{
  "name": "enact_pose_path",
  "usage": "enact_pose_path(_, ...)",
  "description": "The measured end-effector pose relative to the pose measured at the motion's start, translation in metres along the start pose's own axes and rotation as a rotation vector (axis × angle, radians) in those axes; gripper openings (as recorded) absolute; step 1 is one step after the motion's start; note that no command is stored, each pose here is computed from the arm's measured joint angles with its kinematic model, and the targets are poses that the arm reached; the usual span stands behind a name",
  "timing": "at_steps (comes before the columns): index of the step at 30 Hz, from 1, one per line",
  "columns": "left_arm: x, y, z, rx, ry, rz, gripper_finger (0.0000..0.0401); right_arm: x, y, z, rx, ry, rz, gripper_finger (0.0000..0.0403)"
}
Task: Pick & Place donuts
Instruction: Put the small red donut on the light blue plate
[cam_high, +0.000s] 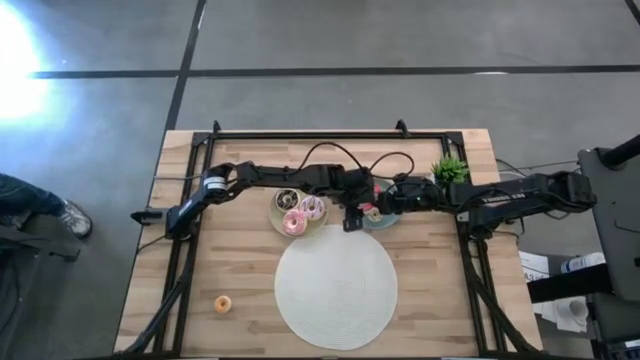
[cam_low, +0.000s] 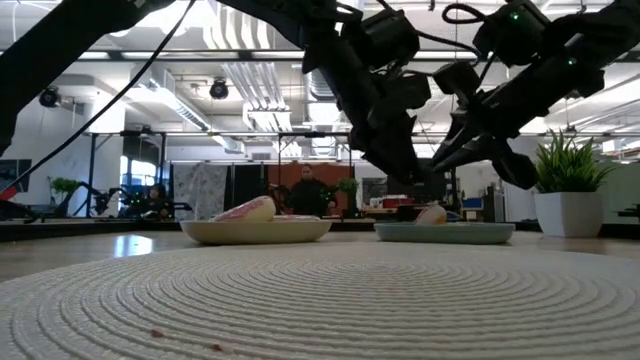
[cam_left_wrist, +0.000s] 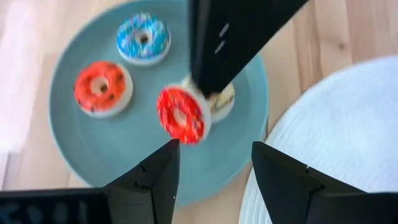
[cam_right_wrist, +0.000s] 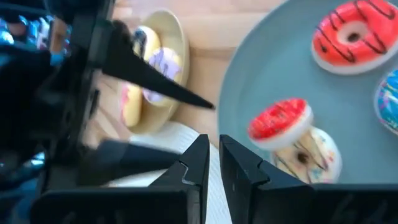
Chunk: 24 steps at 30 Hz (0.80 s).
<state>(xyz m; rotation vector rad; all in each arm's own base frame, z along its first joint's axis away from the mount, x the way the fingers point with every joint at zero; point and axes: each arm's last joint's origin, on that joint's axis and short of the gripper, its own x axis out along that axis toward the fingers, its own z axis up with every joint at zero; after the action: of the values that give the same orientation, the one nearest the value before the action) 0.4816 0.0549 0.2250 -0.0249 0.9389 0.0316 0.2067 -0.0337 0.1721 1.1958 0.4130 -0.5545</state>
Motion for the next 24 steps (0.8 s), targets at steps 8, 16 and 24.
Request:
enact_pose_path(8,-0.025,-0.017,-0.012,0.018,0.161,-0.054,0.0174,-0.020,-0.001,-0.009,-0.128,0.062,-0.037,0.0031)
enact_pose_path(16,-0.086,-0.067,-0.032,0.104,0.112,0.035,0.0174,-0.040,-0.002,-0.014,-0.247,0.090,-0.036,0.0031)
enact_pose_path(24,-0.102,-0.066,-0.090,-0.300,-0.019,0.038,0.0174,-0.028,-0.011,-0.020,-0.404,0.202,-0.169,0.0031)
